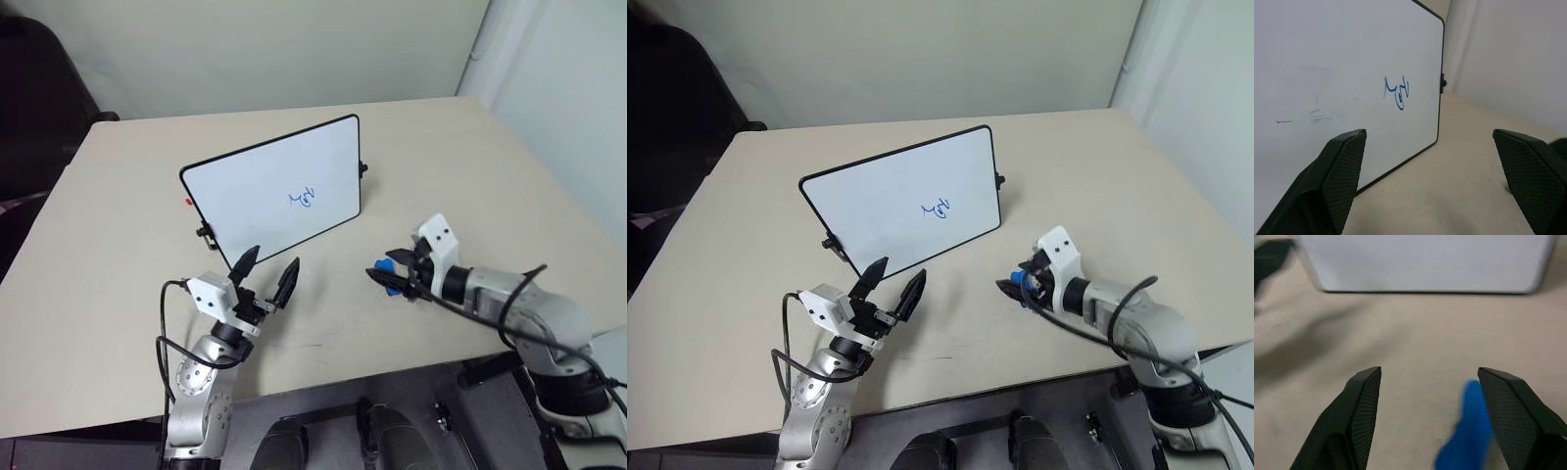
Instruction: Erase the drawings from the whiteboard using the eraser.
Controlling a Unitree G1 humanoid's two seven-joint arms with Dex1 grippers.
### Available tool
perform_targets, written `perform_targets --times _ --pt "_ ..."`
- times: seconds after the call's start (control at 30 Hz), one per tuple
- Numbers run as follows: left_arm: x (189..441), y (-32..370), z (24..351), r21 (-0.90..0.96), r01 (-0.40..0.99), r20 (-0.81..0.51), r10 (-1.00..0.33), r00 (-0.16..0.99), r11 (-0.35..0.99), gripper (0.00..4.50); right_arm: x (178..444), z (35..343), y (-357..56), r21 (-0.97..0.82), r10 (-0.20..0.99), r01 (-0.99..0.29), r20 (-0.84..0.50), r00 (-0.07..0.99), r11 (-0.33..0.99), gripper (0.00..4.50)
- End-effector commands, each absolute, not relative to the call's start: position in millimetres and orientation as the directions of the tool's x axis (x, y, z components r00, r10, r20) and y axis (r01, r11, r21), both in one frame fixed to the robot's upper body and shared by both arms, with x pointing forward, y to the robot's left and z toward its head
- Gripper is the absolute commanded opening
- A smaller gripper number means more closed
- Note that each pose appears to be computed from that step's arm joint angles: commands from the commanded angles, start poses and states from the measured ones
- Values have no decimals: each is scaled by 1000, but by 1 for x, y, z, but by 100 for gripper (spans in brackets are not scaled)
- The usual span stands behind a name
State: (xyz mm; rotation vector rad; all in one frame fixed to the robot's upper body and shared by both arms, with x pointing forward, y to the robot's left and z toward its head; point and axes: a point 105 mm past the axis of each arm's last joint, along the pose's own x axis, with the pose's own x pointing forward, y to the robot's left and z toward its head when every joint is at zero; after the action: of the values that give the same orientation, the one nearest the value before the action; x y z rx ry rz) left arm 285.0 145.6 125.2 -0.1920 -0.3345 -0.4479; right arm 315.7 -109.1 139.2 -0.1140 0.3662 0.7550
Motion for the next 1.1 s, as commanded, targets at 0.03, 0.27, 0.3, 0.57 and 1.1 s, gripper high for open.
perform_targets --times 0.03,0.27,0.3,0.57,1.1 --pt "284 140 130 -114 474 380 -403 833 873 450 323 135 -120 35 577 -624 -424 698 780 332" --pt "283 139 129 -115 466 383 -393 836 877 450 331 125 -127 43 518 -570 -478 709 821 332" --pt "283 138 128 -116 466 382 -394 836 877 450 331 124 -128 45 515 -568 -486 706 822 332" --pt "282 138 128 -111 466 379 -396 836 878 450 326 114 -127 55 518 -584 -532 669 810 332" --pt "282 136 127 -122 470 380 -397 836 874 450 319 107 -126 44 522 -615 -580 626 787 22"
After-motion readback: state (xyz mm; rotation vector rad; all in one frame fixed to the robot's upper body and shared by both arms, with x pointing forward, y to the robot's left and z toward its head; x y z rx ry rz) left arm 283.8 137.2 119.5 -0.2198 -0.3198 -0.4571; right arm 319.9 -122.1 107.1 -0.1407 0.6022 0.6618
